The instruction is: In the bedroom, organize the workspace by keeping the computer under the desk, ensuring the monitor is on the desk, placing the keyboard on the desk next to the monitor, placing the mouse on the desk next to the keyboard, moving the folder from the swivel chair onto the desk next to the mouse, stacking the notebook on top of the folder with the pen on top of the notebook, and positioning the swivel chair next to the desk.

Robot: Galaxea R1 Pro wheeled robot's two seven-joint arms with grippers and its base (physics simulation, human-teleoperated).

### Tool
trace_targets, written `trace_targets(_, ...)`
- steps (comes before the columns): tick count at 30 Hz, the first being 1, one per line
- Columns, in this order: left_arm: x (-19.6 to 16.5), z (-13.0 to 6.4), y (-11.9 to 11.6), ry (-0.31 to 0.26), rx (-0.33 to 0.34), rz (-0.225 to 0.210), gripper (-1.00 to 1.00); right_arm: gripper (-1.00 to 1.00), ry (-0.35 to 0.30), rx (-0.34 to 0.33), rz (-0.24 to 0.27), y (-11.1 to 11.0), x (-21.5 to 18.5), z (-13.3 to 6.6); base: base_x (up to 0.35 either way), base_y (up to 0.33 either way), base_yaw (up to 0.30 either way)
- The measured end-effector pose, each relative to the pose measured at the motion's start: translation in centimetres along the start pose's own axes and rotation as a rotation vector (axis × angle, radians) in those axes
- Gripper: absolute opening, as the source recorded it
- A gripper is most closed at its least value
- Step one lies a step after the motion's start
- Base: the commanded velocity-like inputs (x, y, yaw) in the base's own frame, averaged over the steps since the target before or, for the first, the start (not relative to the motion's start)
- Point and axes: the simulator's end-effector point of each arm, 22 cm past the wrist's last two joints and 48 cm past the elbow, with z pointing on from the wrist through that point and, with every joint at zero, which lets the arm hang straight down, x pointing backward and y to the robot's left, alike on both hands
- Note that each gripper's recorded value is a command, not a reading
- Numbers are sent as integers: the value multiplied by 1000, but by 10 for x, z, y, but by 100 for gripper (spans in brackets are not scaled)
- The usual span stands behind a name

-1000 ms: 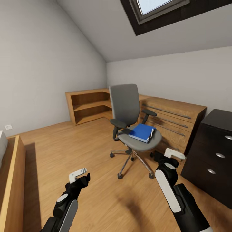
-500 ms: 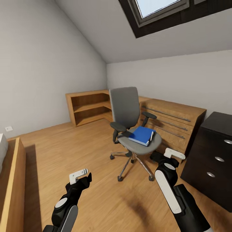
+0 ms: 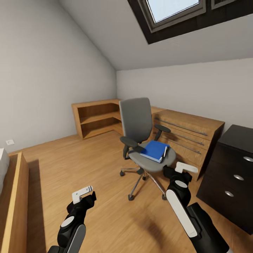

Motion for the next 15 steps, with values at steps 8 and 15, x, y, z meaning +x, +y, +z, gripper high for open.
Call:
trace_targets(8, -11, -4, -5, 10, -2, 5, 100, 100, -2, 1, -6, 8, -15, -7, 0, 0, -1)
trace_targets(15, -23, -10, -13, 11, 3, 11, 100, 100, -12, 33, 23, 4, -32, -10, 0, 0, -192)
